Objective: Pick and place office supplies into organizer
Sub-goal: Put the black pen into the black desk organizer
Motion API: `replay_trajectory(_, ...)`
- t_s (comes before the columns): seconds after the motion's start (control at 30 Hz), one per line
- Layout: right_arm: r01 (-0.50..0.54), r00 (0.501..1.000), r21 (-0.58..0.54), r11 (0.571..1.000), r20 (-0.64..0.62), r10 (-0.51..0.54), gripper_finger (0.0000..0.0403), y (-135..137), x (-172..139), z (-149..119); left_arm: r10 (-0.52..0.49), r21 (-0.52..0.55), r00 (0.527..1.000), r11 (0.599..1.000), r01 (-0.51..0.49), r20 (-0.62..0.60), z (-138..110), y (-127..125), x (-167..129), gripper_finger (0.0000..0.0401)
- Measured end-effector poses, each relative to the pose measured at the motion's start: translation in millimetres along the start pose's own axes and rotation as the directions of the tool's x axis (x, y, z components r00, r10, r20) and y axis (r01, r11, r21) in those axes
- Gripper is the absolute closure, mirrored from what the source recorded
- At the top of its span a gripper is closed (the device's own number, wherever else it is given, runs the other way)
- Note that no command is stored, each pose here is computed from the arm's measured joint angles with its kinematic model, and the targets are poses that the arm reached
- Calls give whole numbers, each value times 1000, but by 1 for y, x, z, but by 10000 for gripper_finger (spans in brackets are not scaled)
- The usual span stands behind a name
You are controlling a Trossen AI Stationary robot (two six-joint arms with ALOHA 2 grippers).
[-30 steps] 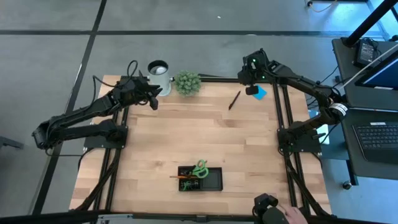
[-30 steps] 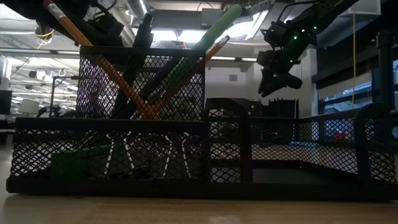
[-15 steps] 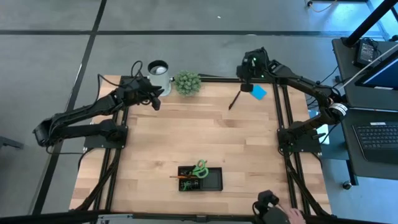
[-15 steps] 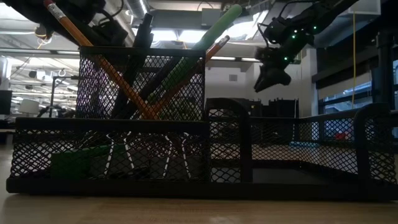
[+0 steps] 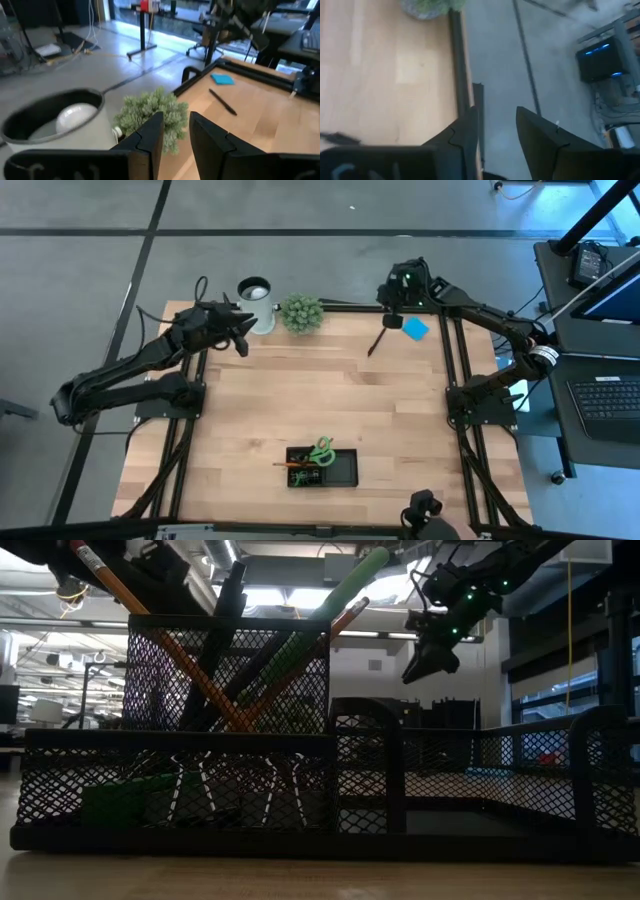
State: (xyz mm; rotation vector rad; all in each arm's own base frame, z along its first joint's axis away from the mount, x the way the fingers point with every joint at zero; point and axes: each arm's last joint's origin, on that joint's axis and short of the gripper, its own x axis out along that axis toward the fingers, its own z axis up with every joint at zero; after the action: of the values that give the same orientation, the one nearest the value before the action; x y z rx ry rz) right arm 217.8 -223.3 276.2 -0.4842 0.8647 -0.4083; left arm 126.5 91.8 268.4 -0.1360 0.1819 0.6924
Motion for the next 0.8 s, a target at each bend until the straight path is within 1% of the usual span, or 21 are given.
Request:
replay_trajectory(0.13,-28,999,-9,1000,-16,28,260,3,0,-2,0,32,998,999,-2,63,6,1,-12,313)
replay_trajectory(0.3,-30,999,-21,999,-17,30,220,3,0,-2,-4,34,993,999,0,115,10,1,-24,313)
replay_trajectory(0.43,21,997,-40,999,-73,-24,192,1,0,-3,-2,34,994,999,-2,111,9,2,-30,313)
replay_trajectory(0.5,52,993,-9,999,-101,-52,185,0,0,-4,4,25,995,1000,-6,101,8,2,-32,313)
replay_trajectory(0.57,24,997,13,1000,-76,-23,182,1,1,-4,3,5,995,1000,-4,104,8,2,-33,313)
replay_trajectory(0.6,1,997,-8,1000,-71,-1,181,2,2,-5,3,-5,994,1000,-3,105,8,2,-33,313)
replay_trajectory(0.73,-125,983,-121,985,-153,105,181,13,16,-14,3,-18,994,1000,-2,105,8,2,-33,313)
replay_trajectory(0.8,-176,970,-139,975,-194,148,181,18,27,-20,4,-18,994,1000,-2,105,8,2,-33,313)
